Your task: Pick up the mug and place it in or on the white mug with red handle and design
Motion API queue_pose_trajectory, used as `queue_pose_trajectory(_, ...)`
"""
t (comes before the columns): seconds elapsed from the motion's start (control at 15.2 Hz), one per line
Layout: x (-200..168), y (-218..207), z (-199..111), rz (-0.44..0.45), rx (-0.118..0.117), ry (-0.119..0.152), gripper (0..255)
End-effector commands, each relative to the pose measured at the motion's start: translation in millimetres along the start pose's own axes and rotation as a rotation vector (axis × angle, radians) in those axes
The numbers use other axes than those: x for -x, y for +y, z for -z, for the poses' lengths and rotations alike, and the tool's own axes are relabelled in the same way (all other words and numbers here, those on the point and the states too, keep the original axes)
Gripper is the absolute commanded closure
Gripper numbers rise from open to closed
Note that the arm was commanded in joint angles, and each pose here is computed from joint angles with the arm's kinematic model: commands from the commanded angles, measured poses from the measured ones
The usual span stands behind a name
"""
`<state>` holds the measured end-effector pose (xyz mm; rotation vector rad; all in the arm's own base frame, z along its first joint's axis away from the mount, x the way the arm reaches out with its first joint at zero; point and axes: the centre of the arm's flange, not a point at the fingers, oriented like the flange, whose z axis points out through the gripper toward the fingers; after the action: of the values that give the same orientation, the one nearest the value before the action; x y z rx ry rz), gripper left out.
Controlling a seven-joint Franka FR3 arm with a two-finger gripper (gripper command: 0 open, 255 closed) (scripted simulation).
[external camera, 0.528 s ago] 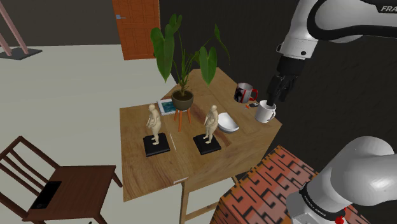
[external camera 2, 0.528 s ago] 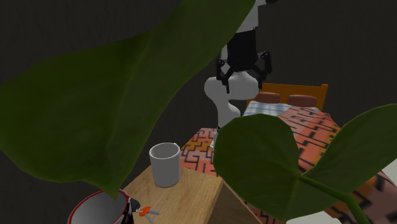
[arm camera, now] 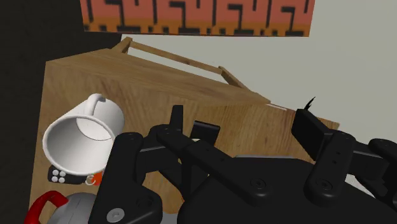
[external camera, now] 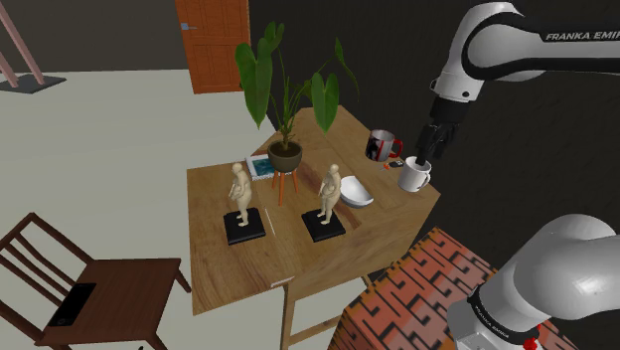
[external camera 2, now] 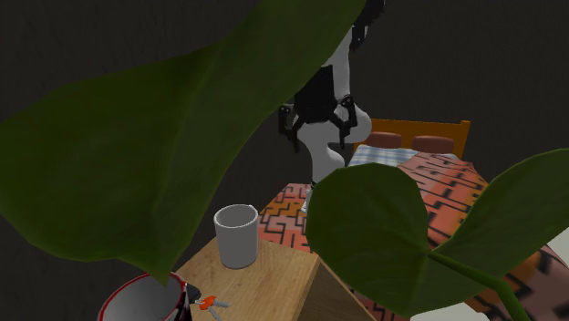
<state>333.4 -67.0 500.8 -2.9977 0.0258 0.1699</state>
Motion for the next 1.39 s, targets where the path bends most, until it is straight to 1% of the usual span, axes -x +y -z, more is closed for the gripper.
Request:
queue_pose_trajectory(0.0,-10,24,-10,0.0,0.008,0.005,0)
queue_pose_trajectory(1.06,-84,200,-73,-0.007,0.066,0.041,0)
queue_pose_trajectory(1.32,-87,207,-91,-0.007,0.068,0.042,0)
